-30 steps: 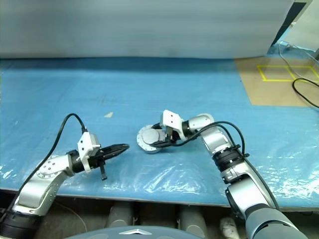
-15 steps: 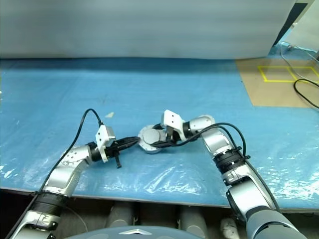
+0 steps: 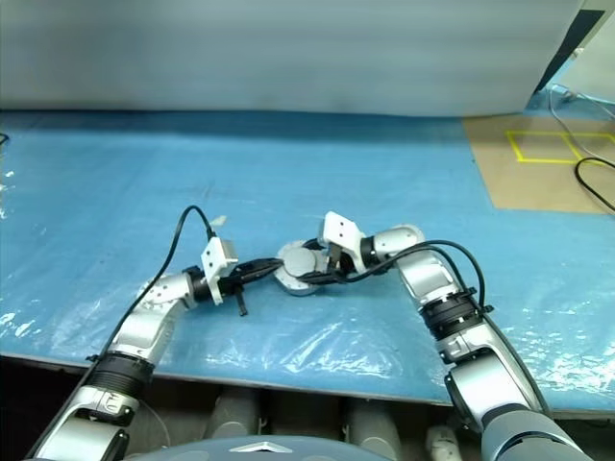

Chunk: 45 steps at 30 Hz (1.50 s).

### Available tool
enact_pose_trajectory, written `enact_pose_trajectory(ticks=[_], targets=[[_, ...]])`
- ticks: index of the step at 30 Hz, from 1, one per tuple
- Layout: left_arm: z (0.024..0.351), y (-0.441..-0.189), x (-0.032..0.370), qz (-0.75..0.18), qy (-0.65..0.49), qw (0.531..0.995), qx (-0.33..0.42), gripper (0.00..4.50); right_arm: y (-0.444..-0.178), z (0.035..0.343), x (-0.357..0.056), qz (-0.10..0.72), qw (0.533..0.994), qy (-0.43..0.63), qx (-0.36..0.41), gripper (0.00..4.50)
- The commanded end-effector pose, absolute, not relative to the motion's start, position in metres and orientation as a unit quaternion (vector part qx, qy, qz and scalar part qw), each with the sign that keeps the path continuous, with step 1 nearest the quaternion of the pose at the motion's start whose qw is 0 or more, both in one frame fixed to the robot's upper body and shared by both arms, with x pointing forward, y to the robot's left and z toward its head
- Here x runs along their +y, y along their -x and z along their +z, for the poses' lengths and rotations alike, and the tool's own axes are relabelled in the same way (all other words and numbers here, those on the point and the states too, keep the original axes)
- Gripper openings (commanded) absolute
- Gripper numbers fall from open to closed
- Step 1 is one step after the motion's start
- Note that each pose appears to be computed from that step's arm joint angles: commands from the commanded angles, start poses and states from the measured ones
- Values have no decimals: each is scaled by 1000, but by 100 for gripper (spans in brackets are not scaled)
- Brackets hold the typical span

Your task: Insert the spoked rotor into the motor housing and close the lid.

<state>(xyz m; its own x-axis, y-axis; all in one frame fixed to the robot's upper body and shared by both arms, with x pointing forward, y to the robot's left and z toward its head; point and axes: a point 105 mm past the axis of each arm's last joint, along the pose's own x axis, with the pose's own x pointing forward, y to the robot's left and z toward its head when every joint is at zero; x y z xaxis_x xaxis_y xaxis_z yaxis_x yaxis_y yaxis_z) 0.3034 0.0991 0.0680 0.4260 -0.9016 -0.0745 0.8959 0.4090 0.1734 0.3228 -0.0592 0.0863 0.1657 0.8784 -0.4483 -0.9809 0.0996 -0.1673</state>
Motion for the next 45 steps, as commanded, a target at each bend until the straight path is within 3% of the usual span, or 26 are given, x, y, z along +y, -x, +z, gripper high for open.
enact_pose_trajectory(ticks=[1, 7, 11, 12, 17, 22, 27, 30, 33, 37, 45], targets=[[52, -295, 99, -563, -122, 817, 17, 0, -320, 72, -65, 625, 735, 214, 152, 300], [50, -293, 98, -576, -137, 806, 19, 0, -320, 75, -65, 624, 738, 207, 151, 300], [51, -295, 95, -574, -141, 807, 13, 0, -319, 82, -63, 625, 742, 192, 148, 434], [51, -295, 95, -574, -141, 807, 12, 0, -319, 83, -63, 625, 742, 188, 150, 447], [51, -294, 95, -574, -142, 807, 10, 0, -322, 105, -62, 622, 749, 193, 123, 447], [53, -295, 94, -572, -140, 808, 7, 0, -324, 148, -67, 624, 754, 195, 65, 447], [54, -295, 92, -569, -137, 811, 1, 0, -324, 192, -84, 608, 785, 108, 52, 447], [55, -295, 91, -566, -136, 813, -1, 0, -321, 177, -108, 586, 801, 10, 123, 447], [56, -295, 91, -565, -137, 814, -2, 0, -317, 132, -135, 527, 810, -103, 237, 447], [57, -294, 92, -564, -136, 814, -2, 0, -306, 96, -149, 473, 792, -198, 332, 447], [60, -294, 93, -563, -137, 815, -3, 0, -296, 78, -121, 468, 757, -252, 379, 447]])
